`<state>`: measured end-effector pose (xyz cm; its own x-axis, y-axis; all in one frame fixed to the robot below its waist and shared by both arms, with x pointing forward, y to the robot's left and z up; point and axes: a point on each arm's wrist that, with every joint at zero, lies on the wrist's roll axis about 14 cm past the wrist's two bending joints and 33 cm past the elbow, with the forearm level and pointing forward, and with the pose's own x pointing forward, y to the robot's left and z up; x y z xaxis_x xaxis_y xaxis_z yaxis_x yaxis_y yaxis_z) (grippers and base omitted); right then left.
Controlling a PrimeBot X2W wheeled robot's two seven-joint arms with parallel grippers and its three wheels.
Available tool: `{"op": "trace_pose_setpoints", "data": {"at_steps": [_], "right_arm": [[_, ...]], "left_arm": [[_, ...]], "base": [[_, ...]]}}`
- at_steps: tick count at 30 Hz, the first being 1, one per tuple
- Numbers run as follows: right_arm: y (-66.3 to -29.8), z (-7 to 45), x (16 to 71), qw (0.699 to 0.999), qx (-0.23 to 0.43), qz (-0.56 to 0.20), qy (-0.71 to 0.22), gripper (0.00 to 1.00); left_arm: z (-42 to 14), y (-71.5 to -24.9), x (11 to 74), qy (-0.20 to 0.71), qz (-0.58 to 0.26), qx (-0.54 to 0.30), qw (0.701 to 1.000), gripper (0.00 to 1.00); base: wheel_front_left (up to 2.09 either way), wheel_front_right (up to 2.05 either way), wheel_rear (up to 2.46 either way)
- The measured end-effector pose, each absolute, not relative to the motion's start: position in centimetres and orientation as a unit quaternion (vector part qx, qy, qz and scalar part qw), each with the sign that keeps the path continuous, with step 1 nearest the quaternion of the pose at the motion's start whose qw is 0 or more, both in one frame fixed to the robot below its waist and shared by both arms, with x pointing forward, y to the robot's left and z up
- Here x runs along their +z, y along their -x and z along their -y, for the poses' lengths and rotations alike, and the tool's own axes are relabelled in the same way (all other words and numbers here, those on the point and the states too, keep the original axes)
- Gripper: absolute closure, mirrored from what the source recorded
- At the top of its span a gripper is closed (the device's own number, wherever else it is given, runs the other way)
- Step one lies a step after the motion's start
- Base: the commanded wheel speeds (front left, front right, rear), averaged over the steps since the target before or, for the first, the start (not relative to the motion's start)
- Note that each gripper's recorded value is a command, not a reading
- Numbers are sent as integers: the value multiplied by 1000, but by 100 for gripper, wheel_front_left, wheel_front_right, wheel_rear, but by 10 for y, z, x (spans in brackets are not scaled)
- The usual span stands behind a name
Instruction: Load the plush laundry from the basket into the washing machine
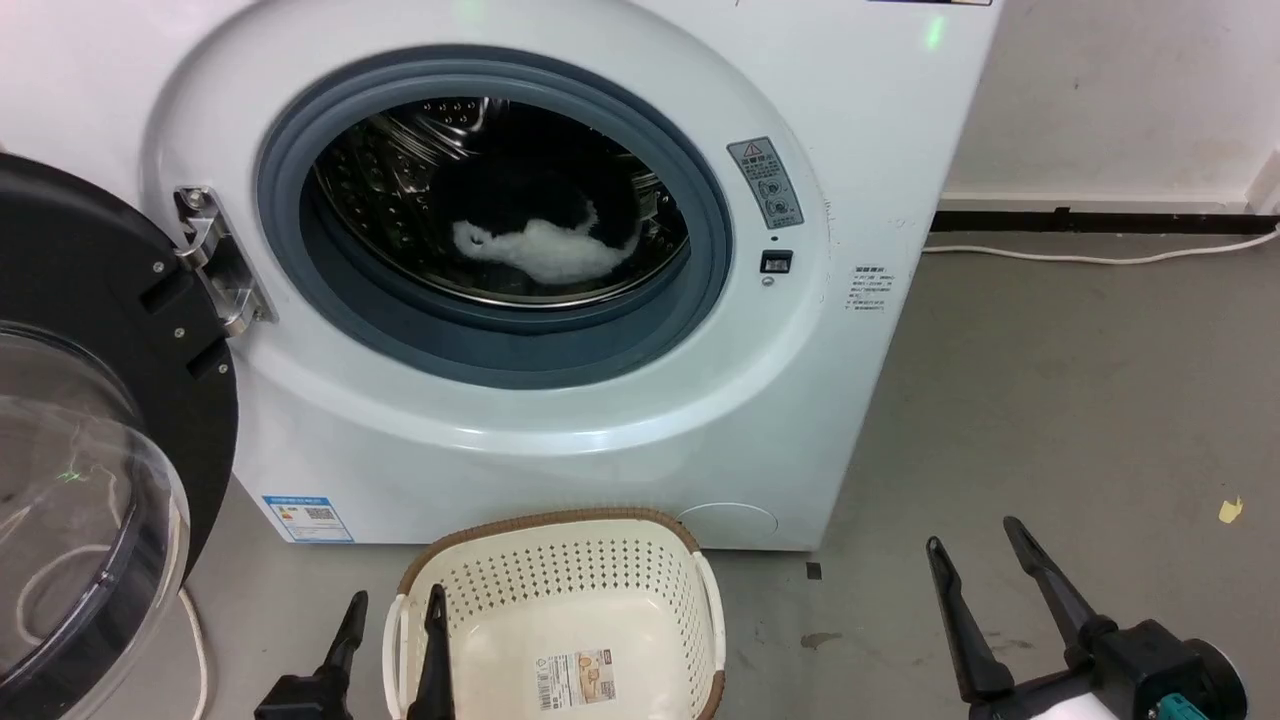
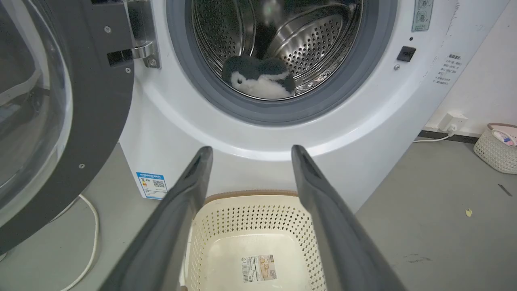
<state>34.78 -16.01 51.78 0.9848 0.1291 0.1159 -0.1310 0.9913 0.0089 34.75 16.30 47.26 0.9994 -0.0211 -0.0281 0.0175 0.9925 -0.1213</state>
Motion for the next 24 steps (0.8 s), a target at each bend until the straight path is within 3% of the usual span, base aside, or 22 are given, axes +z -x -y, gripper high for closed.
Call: {"op": "trace_pose_setpoints", "data": {"at_steps": [2,3,24], "right_arm": [[-347,160,518,996,65,57,-8,0],[-347,160,517,996,65,57,-9,100],[-349,160,515,997,66,43,-7,100]], "left_arm": [[-163,-347,473,62,-14,-10,998,0],[-163,-347,473,62,-14,-10,998,100],[-164,-348,475,55,-20,-9,998,100]], "base": [[0,0,0],[0,0,0],[0,0,0]]}}
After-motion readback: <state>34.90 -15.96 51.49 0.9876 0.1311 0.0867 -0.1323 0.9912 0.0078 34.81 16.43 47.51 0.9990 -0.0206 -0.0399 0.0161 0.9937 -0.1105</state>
